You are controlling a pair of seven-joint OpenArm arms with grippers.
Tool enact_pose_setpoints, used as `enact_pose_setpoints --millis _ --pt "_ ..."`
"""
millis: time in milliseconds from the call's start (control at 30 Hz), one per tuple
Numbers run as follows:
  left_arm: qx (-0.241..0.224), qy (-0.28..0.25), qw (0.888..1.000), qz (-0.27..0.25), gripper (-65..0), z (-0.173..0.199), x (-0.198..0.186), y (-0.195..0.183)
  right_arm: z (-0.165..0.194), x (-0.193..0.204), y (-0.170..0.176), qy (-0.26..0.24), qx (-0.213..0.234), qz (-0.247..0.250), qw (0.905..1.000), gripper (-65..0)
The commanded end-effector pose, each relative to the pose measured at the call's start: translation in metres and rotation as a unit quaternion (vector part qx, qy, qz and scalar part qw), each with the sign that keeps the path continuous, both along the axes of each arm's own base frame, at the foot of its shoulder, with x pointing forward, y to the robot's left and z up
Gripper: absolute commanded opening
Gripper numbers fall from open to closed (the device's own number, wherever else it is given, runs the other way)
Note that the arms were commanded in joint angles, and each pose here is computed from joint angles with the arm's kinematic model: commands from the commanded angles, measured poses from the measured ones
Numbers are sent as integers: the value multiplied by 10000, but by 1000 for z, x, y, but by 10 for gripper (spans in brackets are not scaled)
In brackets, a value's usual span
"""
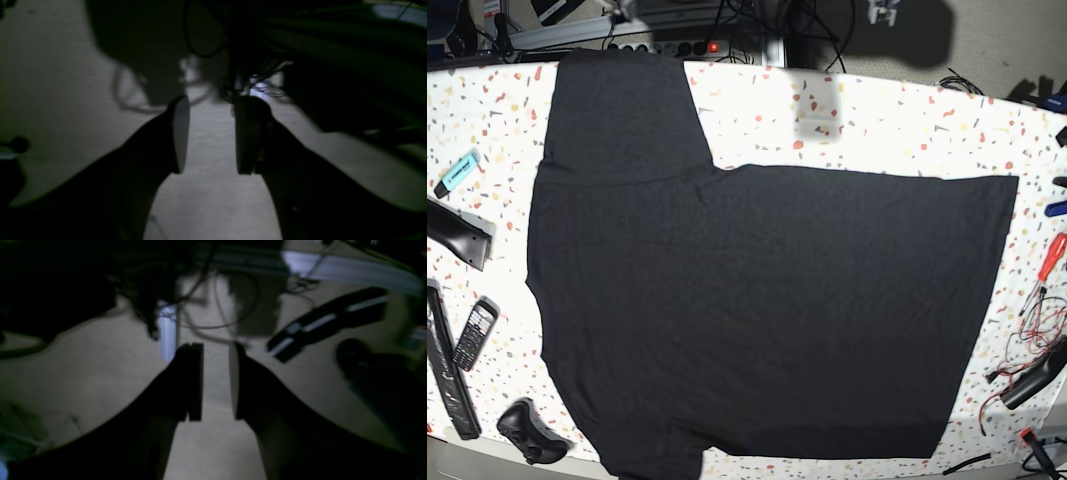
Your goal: Fold the T-shirt properly
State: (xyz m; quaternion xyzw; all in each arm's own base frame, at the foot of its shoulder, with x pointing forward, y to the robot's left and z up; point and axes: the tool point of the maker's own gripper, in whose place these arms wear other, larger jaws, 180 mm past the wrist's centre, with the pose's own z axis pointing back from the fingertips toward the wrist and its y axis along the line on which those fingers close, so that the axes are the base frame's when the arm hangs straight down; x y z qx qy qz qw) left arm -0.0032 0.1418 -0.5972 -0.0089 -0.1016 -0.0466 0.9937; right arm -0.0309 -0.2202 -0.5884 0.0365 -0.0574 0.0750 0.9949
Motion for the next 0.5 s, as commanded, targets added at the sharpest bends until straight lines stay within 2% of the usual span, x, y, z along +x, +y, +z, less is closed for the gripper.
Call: enact_pose_setpoints --millis 0,100,233,467 --pt "51 -77 9999 -56 -435 7 -2 6 10 0 -5 -99 66 35 9999 -516" --pt "219 -265 9991 -242 -435 25 -3 26 36 -4 -13 -191 235 197 9993 -516" --pt "503 -381 9961 -624 -435 53 -7 57 70 -10 -20 -204 291 754 9965 -516" --pt "913 -549 9820 -1558 -435 108 -3 99 130 -11 -7 -385 514 1799 9816 -516"
